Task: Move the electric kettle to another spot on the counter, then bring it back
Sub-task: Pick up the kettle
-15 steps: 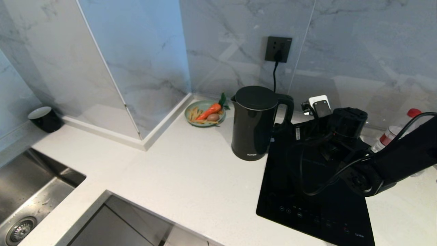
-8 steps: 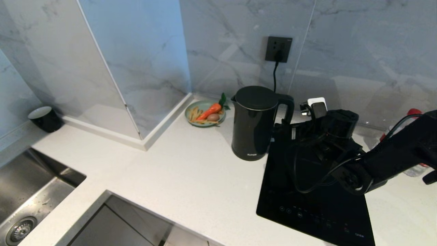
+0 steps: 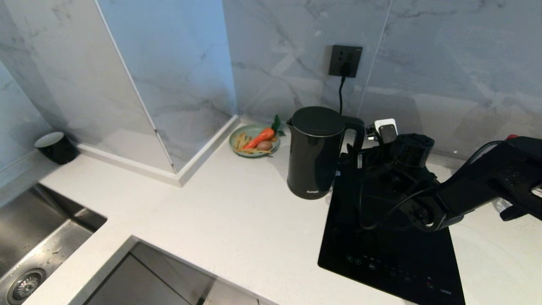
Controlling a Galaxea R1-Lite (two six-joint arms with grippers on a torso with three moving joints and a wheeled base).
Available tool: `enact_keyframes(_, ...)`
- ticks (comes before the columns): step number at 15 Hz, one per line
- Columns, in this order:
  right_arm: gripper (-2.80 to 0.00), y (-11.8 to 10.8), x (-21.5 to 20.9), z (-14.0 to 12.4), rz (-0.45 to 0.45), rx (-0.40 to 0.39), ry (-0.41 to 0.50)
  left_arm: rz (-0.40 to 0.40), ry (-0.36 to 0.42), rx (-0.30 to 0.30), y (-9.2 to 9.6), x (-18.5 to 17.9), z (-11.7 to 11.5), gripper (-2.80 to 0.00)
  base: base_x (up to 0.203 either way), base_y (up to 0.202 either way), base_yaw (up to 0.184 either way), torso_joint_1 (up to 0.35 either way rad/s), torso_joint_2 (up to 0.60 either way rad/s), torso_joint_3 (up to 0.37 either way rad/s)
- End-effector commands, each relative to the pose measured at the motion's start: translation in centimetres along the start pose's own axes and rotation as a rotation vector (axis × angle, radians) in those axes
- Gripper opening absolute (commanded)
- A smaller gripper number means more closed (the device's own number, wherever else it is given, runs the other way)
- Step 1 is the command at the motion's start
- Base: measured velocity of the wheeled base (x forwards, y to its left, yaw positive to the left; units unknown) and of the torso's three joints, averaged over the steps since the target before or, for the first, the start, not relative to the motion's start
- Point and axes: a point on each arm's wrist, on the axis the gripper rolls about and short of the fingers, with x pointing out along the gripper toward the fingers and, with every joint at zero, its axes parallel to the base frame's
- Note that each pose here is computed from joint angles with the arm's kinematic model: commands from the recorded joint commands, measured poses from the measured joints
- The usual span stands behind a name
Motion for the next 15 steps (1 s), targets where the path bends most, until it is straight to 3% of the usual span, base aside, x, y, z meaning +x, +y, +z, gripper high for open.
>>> enact_keyframes(1,0.00,0.5,0.9,-0.3,-0.004,-0.017,-0.016,0.001,0.001,-0.001,0.0,0.0,0.0,-2.80,0.000,0.000,0.000,0.000,0.00,0.000)
enact_keyframes(15,0.00,1.5,3.9,0.8,-0.017,-0.019,-0.102,0.001,0.001,-0.001,0.0,0.0,0.0,-2.80,0.000,0.000,0.000,0.000,0.00,0.000)
